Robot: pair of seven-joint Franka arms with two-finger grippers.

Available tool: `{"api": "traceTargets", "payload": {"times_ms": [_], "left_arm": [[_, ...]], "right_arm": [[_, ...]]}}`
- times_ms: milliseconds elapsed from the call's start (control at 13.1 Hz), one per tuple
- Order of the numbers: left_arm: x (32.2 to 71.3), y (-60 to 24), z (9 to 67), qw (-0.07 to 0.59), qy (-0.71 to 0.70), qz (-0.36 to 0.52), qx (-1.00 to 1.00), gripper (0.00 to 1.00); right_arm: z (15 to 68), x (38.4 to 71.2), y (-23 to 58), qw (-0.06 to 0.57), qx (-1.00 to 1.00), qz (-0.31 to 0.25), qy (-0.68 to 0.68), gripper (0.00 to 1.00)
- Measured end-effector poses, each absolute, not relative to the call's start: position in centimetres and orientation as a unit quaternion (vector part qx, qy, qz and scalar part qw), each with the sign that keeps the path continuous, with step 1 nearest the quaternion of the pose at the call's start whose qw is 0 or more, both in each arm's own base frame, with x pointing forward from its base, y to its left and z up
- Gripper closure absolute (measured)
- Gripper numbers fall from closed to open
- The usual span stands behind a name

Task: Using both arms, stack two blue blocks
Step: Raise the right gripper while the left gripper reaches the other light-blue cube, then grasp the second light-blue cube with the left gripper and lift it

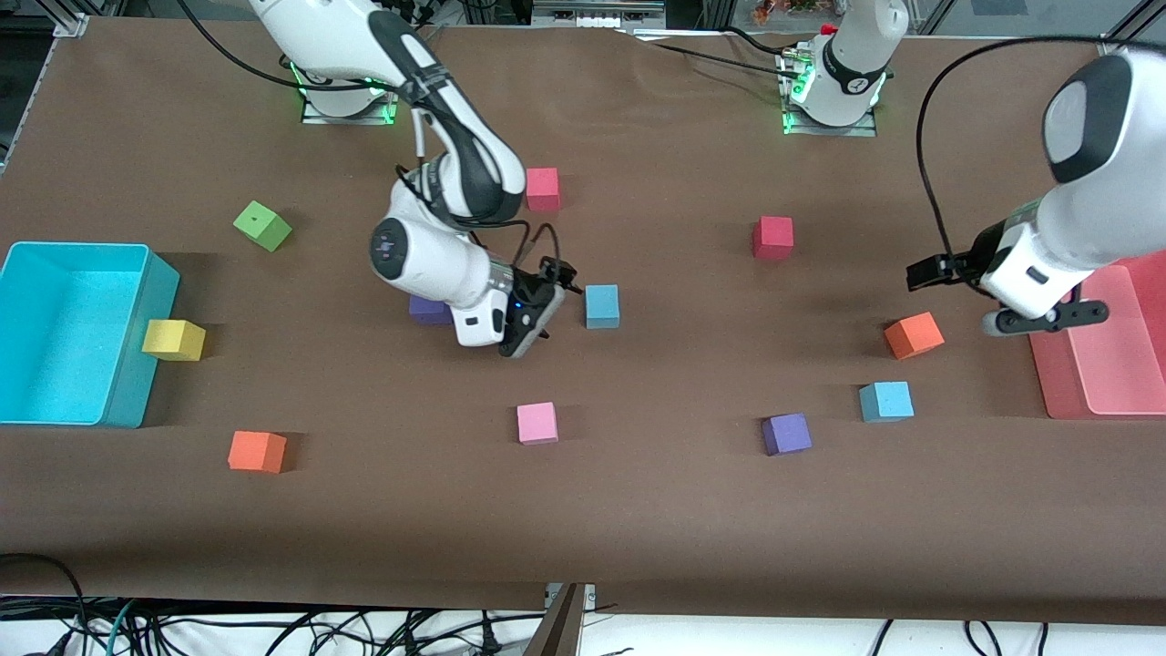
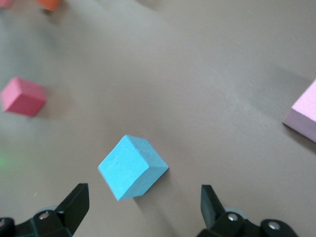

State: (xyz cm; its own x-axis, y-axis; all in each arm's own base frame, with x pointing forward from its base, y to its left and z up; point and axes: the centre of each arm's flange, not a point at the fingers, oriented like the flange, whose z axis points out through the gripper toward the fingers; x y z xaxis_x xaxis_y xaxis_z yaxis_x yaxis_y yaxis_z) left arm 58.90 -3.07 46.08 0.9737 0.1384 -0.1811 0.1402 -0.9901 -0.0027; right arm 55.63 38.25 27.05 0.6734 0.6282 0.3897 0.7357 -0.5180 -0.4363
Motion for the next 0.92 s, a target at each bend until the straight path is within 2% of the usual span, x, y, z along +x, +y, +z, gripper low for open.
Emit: {"api": "traceTargets", "payload": {"times_ms": [229, 381, 915], "left_arm": [[59.4, -3.7, 44.7, 0.005, 0.065, -0.094, 0.993, 0.00], [60.1, -3.6, 43.1, 0.005, 0.058, -0.083, 0.995, 0.00], [63.8, 0.8, 28.1, -0.003, 0.060, -0.044, 0.997, 0.00]], "right_arm": [[24.6, 53.8, 35.3, 0.347, -0.811, -0.151, -0.446, 0.00], [22.2, 52.7, 34.6, 0.360, -0.785, -0.181, -0.471, 0.00], [15.6, 51.1, 34.6, 0.389, -0.751, -0.229, -0.483, 0.00]]}}
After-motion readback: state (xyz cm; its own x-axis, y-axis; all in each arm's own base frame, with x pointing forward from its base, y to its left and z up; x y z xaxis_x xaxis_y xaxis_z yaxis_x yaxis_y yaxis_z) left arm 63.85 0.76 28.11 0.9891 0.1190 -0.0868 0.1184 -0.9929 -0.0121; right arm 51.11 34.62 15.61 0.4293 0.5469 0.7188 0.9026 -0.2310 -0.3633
